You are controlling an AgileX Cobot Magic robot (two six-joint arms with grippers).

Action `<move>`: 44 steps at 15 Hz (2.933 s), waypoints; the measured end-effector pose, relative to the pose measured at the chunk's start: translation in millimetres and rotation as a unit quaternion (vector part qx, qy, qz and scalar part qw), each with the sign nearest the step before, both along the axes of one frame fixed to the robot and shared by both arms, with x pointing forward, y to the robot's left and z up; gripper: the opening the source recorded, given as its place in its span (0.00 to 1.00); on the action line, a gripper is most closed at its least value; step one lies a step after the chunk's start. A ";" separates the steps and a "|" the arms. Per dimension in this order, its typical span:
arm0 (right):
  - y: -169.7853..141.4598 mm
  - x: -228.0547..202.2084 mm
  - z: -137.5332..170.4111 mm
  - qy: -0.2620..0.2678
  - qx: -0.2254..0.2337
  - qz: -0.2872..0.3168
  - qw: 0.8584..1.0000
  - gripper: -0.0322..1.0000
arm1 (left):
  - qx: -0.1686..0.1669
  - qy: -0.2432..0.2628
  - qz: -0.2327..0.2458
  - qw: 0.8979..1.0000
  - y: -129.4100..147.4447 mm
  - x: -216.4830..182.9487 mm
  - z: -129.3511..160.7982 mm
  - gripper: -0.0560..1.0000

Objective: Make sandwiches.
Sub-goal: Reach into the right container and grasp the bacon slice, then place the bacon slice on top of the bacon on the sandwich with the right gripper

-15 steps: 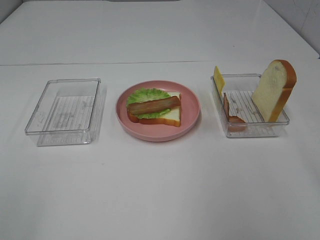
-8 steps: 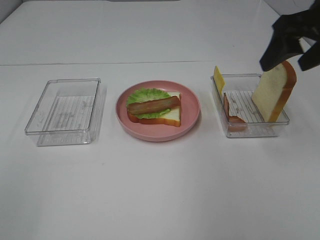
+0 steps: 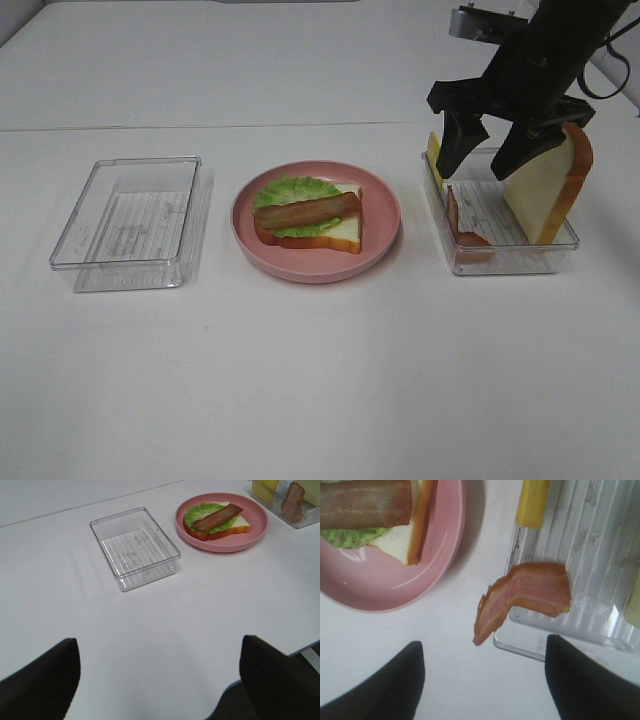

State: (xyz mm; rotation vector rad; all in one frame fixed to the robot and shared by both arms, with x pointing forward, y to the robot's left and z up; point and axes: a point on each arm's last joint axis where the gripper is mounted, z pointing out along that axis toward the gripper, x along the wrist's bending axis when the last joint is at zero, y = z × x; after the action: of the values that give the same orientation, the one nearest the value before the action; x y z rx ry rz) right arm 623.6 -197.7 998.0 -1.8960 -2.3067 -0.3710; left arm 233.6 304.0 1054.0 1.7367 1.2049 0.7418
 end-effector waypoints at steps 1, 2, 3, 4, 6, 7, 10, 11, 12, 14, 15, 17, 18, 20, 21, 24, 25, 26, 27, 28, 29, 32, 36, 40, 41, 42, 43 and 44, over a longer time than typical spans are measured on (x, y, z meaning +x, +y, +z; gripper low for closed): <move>1.4 4.6 -7.5 0.007 0.001 -0.001 1.000 0.64 | 0.000 0.000 0.000 1.000 0.0 0.0 0.0 0.83; 2.6 6.9 -15.8 0.020 0.003 -0.002 1.000 0.64 | 0.000 0.000 0.000 1.000 0.0 0.0 0.0 0.83; 3.0 8.6 -22.7 0.029 0.002 -0.001 1.000 0.63 | 0.001 0.000 0.000 1.000 0.0 0.0 0.0 0.83; 3.4 9.9 -30.0 0.038 0.000 -0.002 0.999 0.63 | 0.001 0.000 0.000 1.000 0.0 0.0 0.0 0.83; 4.1 13.5 -42.9 0.046 -0.001 -0.004 0.999 0.59 | 0.001 0.000 0.000 1.000 0.0 0.0 0.0 0.83; 4.2 14.1 -47.0 0.051 -0.002 -0.004 0.999 0.56 | 0.001 0.000 0.000 1.000 0.0 0.0 0.0 0.83; 4.6 14.8 -52.7 0.057 -0.002 -0.005 0.998 0.37 | 0.001 0.000 0.000 1.000 0.0 0.0 0.0 0.83; 4.7 15.4 -52.2 0.056 -0.001 -0.006 0.998 0.27 | 0.001 0.000 0.000 1.000 0.0 0.0 0.0 0.83; 4.7 15.4 -52.2 0.056 -0.001 -0.006 0.998 0.21 | 0.001 0.000 0.000 1.000 0.0 0.0 0.0 0.83; 4.7 15.4 -52.2 0.056 -0.001 -0.006 0.998 0.03 | 0.001 0.000 0.000 1.000 0.0 0.0 0.0 0.83; 4.7 15.2 -51.8 0.056 -0.001 -0.006 0.998 0.03 | 0.001 0.000 0.000 1.000 0.0 0.0 0.0 0.83; 4.5 13.8 -42.7 0.046 0.001 -0.005 0.999 0.03 | 0.001 0.000 0.000 1.000 0.0 0.0 0.0 0.83; 4.1 11.9 -32.8 0.037 0.003 -0.005 0.999 0.03 | 0.001 0.000 0.000 1.000 0.0 0.0 0.0 0.83; 4.6 3.6 -4.7 0.020 0.019 -0.004 1.000 0.03 | 0.001 0.000 0.000 1.000 0.0 0.0 0.0 0.83; 5.5 -0.9 9.0 0.011 0.031 -0.004 0.999 0.03 | 0.001 0.000 0.000 1.000 0.0 0.0 0.0 0.83; 17.7 -16.0 56.5 -0.034 0.131 0.012 0.991 0.03 | 0.001 0.000 0.000 1.000 0.0 0.0 0.0 0.83; 27.2 -18.4 67.8 -0.044 0.197 0.027 0.979 0.03 | 0.001 0.000 0.000 1.000 0.0 0.0 0.0 0.83; 30.5 -18.4 70.7 -0.049 0.220 0.034 0.974 0.03 | 0.001 0.000 0.000 1.000 0.0 0.0 0.0 0.83; 38.3 -18.0 75.2 -0.058 0.261 0.043 0.963 0.03 | 0.001 0.000 0.000 1.000 0.0 0.0 0.0 0.83; 47.2 -16.6 77.3 -0.073 0.288 0.052 0.953 0.03 | 0.001 0.000 0.000 1.000 0.0 0.0 0.0 0.83; 57.8 -14.6 77.3 -0.090 0.311 0.061 0.944 0.03 | 0.001 0.000 0.000 1.000 0.0 0.0 0.0 0.83; 96.7 -7.2 57.0 -0.107 0.355 0.071 0.926 0.03 | 0.001 0.000 0.000 1.000 0.0 0.0 0.0 0.83; 122.3 12.4 13.5 -0.104 0.367 0.003 0.924 0.03 | 0.001 0.000 0.000 1.000 0.0 0.0 0.0 0.83; 124.7 35.1 -43.6 -0.091 0.348 -0.080 0.930 0.03 | 0.001 0.000 0.000 1.000 0.0 0.0 0.0 0.83; 125.5 36.5 -52.7 -0.081 0.349 -0.088 0.929 0.03 | 0.001 0.000 0.000 1.000 0.0 0.0 0.0 0.83; 126.4 37.2 -56.1 -0.073 0.356 -0.098 0.926 0.03 | 0.001 0.000 0.000 1.000 0.0 0.0 0.0 0.83; 127.5 38.2 -56.5 -0.067 0.368 -0.109 0.921 0.03 | 0.001 0.000 0.000 1.000 0.0 0.0 0.0 0.83; 128.7 39.1 -53.7 -0.064 0.386 -0.119 0.913 0.03 | 0.001 0.000 0.000 1.000 0.0 0.0 0.0 0.83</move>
State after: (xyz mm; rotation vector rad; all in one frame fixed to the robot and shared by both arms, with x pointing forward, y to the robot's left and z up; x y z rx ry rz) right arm 662.7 -68.9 944.3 -1.7285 -1.5891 -1.2477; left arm 233.6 304.0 1054.0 1.7382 1.2034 0.7430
